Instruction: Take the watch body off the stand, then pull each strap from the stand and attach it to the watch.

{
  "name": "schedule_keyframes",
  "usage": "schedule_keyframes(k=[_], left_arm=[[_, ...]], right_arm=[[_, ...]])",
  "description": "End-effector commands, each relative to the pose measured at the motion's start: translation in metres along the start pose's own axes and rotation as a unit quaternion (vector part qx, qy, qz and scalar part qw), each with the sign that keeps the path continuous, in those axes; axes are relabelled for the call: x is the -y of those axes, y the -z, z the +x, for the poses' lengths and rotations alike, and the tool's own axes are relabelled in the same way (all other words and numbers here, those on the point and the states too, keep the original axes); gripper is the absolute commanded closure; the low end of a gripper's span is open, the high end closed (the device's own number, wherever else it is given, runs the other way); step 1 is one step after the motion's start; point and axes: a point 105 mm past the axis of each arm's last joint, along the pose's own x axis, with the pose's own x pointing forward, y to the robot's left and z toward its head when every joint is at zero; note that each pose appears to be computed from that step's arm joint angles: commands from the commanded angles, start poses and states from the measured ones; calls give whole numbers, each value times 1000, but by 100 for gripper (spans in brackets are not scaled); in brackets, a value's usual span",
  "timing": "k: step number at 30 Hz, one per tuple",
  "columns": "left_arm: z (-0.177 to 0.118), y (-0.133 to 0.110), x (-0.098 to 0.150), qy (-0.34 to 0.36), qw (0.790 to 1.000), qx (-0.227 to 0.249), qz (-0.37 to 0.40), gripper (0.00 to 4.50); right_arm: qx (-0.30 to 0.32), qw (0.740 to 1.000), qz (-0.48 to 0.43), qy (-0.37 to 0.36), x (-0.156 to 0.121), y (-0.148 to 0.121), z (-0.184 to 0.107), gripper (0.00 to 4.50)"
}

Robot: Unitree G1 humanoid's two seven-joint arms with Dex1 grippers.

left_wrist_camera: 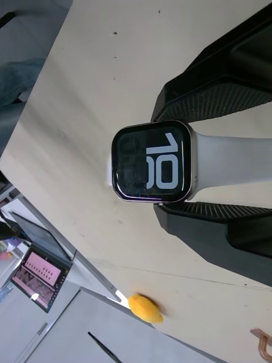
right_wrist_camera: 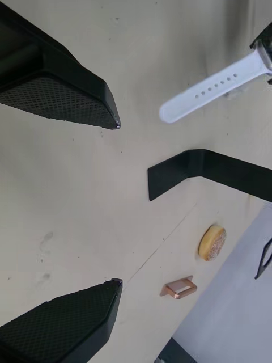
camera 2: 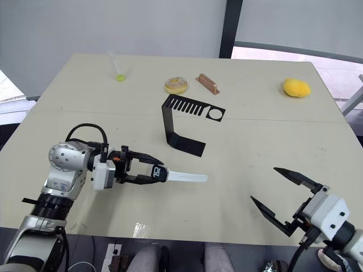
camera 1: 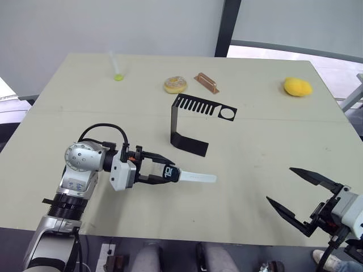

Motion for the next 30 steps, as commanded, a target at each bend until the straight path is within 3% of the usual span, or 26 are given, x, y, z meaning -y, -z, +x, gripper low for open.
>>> schedule_keyframes(k=[1,10,16,22,27,30], left_arm=[[6,-6,-5,-12,999,8,-34,292],[57,3,-17,-18,976,-11,-219,292],[100,29,11,40,950,-81,-299,292],[105,44,20,46,948,-125,-290,292],[96,42,19,26,941,-103,-320,292],[88,31,12,1,948,-56,-313,149]], right_arm=[[32,999,2,2,-1,-15,5,5],[70,997,24,-22,-4,-35,22,5],[48,995,43,-72,-20,-29,23,5],[32,994,59,-82,-25,-20,18,5],[22,994,61,-86,-21,-12,14,5],[7,994,59,-92,-15,-2,8,0]])
